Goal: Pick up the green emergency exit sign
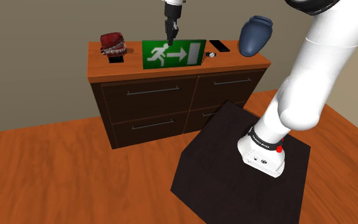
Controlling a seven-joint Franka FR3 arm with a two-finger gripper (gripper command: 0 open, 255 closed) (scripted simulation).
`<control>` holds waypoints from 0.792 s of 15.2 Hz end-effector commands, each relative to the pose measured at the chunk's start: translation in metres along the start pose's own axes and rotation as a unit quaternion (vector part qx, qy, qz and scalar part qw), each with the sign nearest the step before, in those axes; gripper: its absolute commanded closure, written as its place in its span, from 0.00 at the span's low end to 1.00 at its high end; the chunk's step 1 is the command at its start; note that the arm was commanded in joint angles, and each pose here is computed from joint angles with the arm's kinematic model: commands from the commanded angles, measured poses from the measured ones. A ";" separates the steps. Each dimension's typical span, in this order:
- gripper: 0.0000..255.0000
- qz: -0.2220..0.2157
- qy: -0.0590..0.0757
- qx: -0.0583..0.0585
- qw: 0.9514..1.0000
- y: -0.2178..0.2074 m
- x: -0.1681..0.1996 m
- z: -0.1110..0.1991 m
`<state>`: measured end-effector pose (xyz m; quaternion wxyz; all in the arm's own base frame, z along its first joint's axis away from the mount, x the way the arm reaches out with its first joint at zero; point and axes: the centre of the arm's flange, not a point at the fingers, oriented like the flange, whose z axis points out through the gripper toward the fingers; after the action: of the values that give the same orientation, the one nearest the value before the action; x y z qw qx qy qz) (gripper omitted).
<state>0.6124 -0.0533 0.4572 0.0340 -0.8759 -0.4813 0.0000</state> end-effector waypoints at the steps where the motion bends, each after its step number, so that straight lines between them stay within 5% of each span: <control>1: 1.00 0.000 0.000 0.000 1.000 0.000 0.000 0.000; 12: 1.00 0.000 0.000 0.000 1.000 -0.004 0.002 -0.052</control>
<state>0.6117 -0.0535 0.5019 0.0344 -0.8758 -0.4815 0.0006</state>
